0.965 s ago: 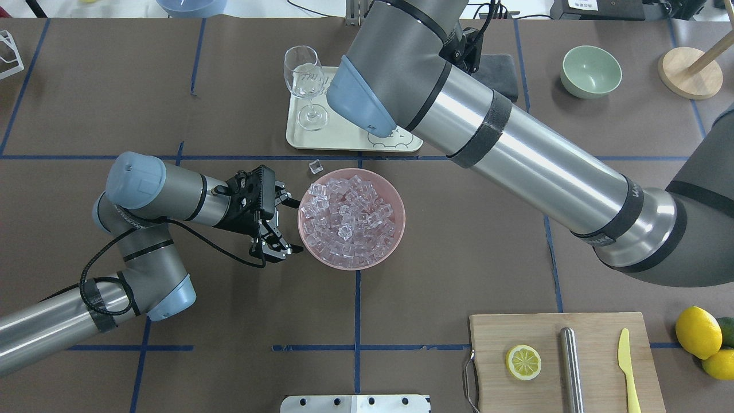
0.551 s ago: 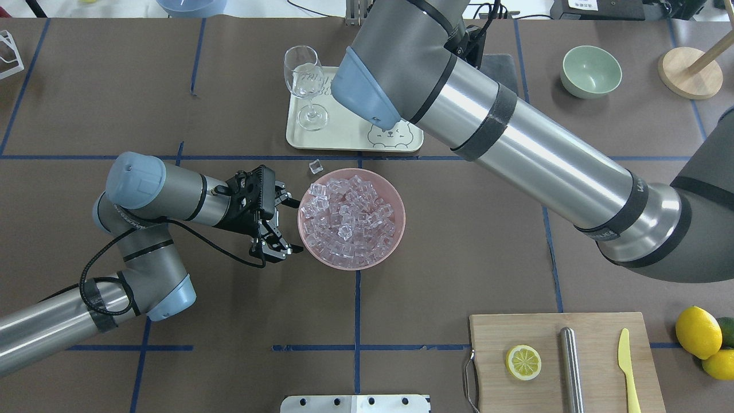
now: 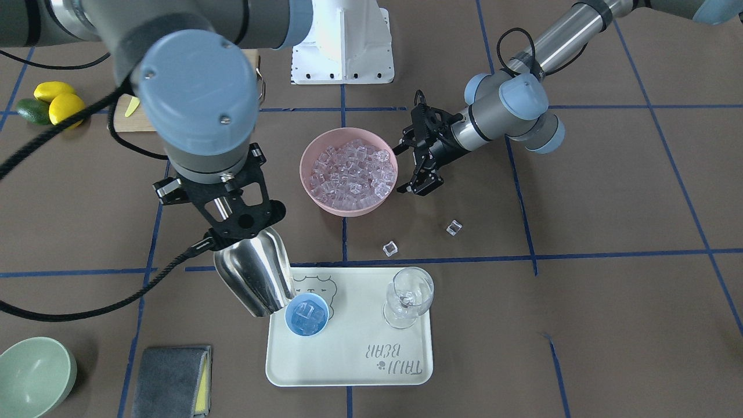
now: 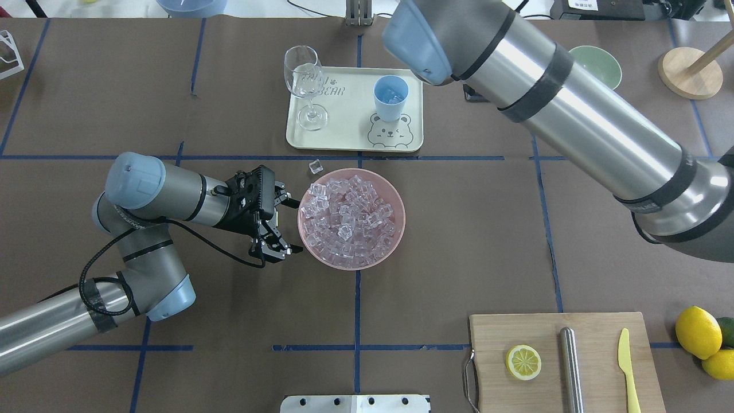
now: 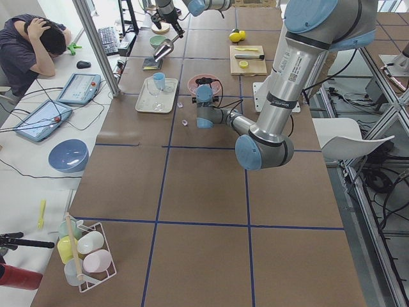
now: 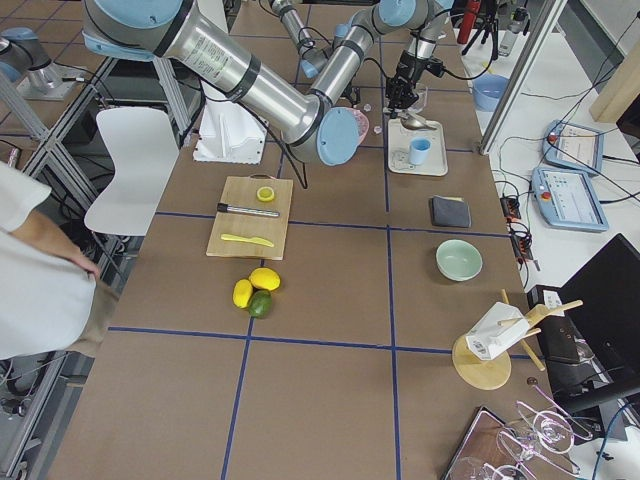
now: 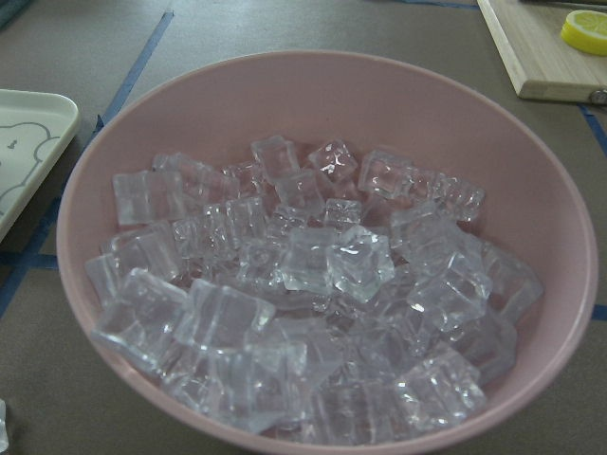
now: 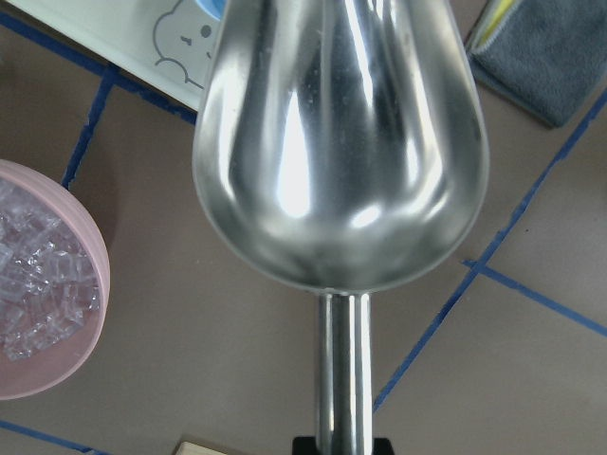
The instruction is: Put ice in cup with scoop
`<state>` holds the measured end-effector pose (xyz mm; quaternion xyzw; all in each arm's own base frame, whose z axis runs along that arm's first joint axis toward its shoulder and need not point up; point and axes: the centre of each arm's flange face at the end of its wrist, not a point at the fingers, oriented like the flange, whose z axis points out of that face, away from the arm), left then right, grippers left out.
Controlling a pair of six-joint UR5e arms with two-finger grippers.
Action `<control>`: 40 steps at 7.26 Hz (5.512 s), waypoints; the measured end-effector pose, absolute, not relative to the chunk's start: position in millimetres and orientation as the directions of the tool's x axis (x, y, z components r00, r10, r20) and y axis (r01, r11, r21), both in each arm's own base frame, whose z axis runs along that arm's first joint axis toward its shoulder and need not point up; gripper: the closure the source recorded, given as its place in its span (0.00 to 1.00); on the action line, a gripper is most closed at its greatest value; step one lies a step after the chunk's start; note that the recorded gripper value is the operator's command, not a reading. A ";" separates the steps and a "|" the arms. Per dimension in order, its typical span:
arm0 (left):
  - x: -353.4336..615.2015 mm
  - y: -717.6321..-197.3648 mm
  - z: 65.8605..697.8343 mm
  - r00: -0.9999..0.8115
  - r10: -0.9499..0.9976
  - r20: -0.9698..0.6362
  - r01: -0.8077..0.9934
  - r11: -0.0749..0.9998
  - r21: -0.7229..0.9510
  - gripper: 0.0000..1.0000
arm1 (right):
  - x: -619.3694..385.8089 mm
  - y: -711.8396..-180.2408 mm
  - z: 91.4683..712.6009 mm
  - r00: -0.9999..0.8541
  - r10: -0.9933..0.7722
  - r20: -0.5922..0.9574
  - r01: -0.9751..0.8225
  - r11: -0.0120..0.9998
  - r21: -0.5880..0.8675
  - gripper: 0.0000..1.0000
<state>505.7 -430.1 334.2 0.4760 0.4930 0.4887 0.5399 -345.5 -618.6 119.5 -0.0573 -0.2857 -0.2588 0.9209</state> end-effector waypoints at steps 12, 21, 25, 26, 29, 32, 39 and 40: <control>503.2 -428.5 329.0 0.035 0.998 -0.053 -0.036 0.054 0.998 0.00 | -220.6 -396.4 379.0 0.717 0.010 0.697 0.054 0.996 -0.069 1.00; 504.0 -427.8 329.5 0.033 0.998 -0.054 -0.038 0.055 0.998 0.00 | -310.8 -327.5 463.2 0.752 0.048 0.658 -0.019 0.999 -0.051 1.00; 504.1 -427.8 328.9 0.033 0.998 -0.053 -0.037 0.054 0.998 0.00 | -320.7 -319.0 467.2 0.764 0.074 0.640 -0.048 0.997 -0.058 1.00; 504.1 -427.8 328.8 0.033 0.998 -0.053 -0.037 0.054 0.998 0.00 | -323.1 -317.3 467.5 0.767 0.070 0.638 -0.047 0.997 -0.053 0.01; 504.1 -427.8 328.8 0.033 0.998 -0.053 -0.037 0.054 0.998 0.00 | -327.2 -316.9 463.2 0.763 0.066 0.643 -0.046 0.998 -0.048 0.00; 503.0 -428.5 330.0 0.035 0.998 -0.054 -0.038 0.055 0.998 0.00 | -314.8 -338.2 441.9 0.737 0.073 0.671 -0.076 0.997 -0.025 0.00; 455.6 -468.4 354.2 0.123 0.989 -0.083 -0.069 0.092 0.993 0.00 | -12.6 -467.1 548.1 0.729 -0.246 0.639 0.146 0.968 0.207 0.00; 434.6 -481.3 367.3 0.157 0.983 -0.093 -0.082 0.107 0.991 0.00 | 28.5 -461.4 579.1 0.721 -0.279 0.634 0.168 0.958 0.231 0.00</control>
